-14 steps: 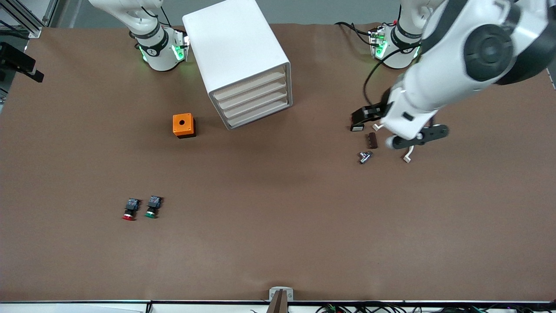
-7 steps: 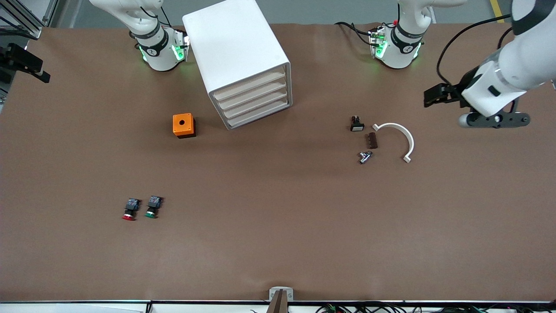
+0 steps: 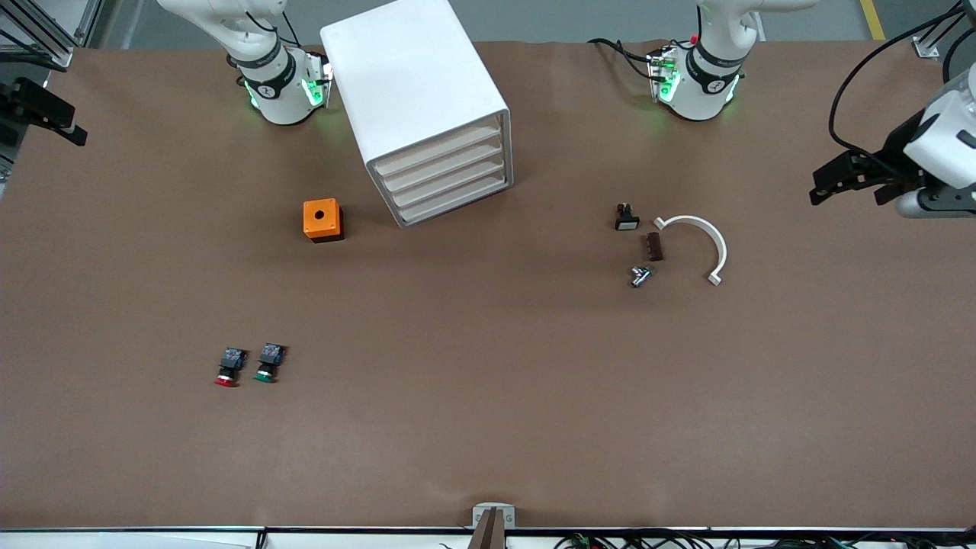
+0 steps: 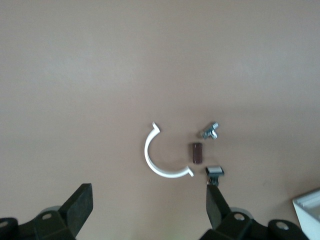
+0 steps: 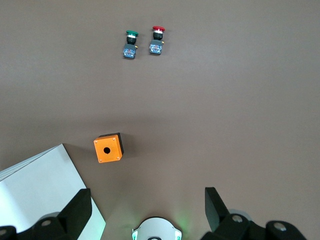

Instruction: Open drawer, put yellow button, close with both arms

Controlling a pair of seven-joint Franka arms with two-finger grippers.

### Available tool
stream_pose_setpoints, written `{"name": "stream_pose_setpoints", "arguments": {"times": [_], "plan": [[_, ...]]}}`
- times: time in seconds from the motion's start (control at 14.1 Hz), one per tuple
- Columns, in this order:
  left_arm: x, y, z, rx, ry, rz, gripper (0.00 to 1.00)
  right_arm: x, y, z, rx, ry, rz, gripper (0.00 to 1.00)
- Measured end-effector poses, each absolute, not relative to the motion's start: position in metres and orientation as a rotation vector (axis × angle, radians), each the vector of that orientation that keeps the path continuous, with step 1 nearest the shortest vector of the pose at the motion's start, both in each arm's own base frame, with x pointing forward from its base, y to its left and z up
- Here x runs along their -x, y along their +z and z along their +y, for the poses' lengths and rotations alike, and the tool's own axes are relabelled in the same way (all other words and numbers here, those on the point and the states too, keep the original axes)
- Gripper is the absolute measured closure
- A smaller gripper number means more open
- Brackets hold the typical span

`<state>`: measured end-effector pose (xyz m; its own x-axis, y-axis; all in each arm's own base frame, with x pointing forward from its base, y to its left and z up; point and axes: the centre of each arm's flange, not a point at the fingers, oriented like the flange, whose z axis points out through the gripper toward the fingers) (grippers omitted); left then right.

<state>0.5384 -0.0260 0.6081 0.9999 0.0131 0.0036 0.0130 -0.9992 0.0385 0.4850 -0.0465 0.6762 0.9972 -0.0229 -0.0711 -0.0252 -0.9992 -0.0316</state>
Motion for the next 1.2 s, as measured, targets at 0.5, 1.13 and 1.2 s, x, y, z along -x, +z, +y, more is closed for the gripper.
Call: {"name": "stream_pose_setpoints", "arguments": {"times": [0.5, 1.13, 1.2], "plan": [[-0.541, 0.631, -0.018, -3.1, 0.093, 0.041, 0.0, -0.474, 0.674, -0.046, 3.106, 0.108, 0.039, 0.0], [-0.542, 0.641, -0.022, -3.098, 0.125, 0.031, 0.0, -0.475, 0.673, -0.045, 3.104, 0.099, 0.034, 0.0], [-0.542, 0.641, -0.022, -3.098, 0.125, 0.031, 0.0, -0.475, 0.672, -0.045, 3.104, 0.099, 0.034, 0.0]]}}
